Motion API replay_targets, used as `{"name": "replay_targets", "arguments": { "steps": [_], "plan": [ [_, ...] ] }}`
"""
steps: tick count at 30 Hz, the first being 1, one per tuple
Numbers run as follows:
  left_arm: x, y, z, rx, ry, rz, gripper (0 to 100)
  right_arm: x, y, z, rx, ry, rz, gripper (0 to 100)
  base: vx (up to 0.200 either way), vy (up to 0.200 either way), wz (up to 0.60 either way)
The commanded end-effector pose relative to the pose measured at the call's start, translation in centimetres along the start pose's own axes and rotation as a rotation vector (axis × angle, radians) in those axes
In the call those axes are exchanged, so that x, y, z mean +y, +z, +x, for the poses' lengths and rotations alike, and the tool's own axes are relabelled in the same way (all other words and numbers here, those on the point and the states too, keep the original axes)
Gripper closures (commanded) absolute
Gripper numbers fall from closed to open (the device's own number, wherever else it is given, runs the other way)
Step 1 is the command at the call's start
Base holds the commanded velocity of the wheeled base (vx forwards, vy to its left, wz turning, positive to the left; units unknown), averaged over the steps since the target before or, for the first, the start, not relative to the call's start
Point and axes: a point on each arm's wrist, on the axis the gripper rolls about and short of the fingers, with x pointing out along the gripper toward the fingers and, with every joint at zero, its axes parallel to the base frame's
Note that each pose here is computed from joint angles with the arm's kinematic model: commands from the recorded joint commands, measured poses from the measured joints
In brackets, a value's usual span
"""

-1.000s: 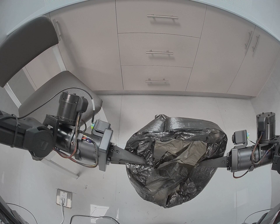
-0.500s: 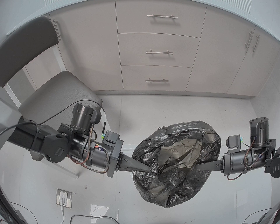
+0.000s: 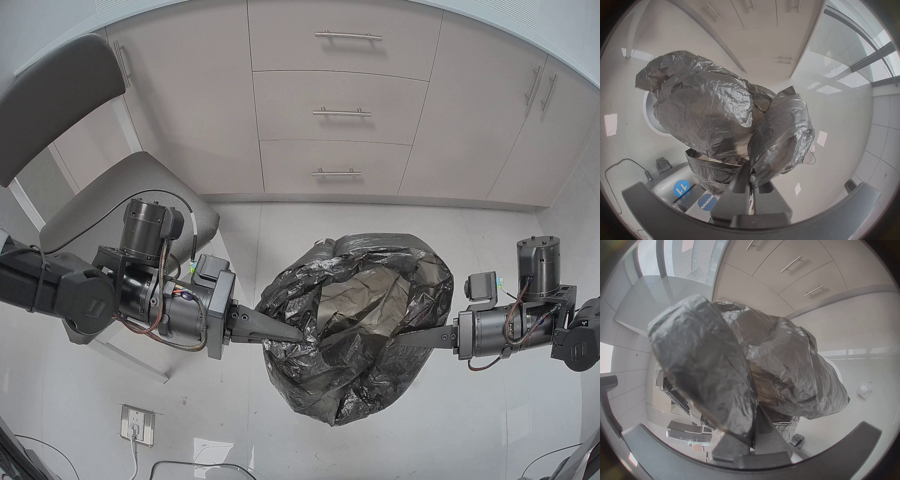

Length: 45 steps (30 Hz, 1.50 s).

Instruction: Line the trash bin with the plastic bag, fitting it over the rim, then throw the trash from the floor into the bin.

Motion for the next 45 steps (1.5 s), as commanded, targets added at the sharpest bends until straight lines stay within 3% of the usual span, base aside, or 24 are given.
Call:
{"name": "replay_targets", "arguments": {
  "steps": [1, 9, 18, 25, 30, 34, 40, 43, 45],
  "plan": [
    [0.2, 0.3, -0.2, -0.009, 0.002, -0.001, 100, -1.0, -0.4, 1.6, 0.041, -0.016, 0.021, 100, 0.0, 0.0, 0.0],
    [3.1, 1.2, 0.7, 0.001, 0.022, -0.05, 100, -3.9, -1.7, 3.8, 0.11, -0.054, 0.085, 100, 0.0, 0.0, 0.0],
    [6.5, 1.7, 2.2, 0.024, 0.038, -0.111, 100, -7.0, -3.7, 6.0, 0.098, -0.05, 0.063, 100, 0.0, 0.0, 0.0],
    [8.3, 1.5, 4.8, 0.091, 0.044, -0.144, 100, -7.8, -4.8, 4.9, 0.083, -0.075, 0.079, 100, 0.0, 0.0, 0.0],
    [8.4, 1.1, 6.0, 0.125, 0.043, -0.149, 100, -8.0, -5.3, 3.7, 0.077, -0.106, 0.096, 100, 0.0, 0.0, 0.0],
    [8.2, 0.5, 7.0, 0.157, 0.042, -0.149, 100, -8.5, -6.4, 2.6, 0.077, -0.205, 0.054, 100, 0.0, 0.0, 0.0],
    [8.1, 0.3, 7.2, 0.165, 0.043, -0.142, 100, -8.9, -7.3, 2.2, 0.094, -0.258, 0.067, 100, 0.0, 0.0, 0.0],
    [8.2, 0.3, 7.1, 0.165, 0.042, -0.141, 100, -9.5, -7.7, 2.2, 0.083, -0.355, 0.073, 100, 0.0, 0.0, 0.0],
    [8.2, 0.3, 7.2, 0.166, 0.042, -0.14, 100, -9.6, -7.8, 2.3, 0.078, -0.378, 0.072, 100, 0.0, 0.0, 0.0]
  ]
}}
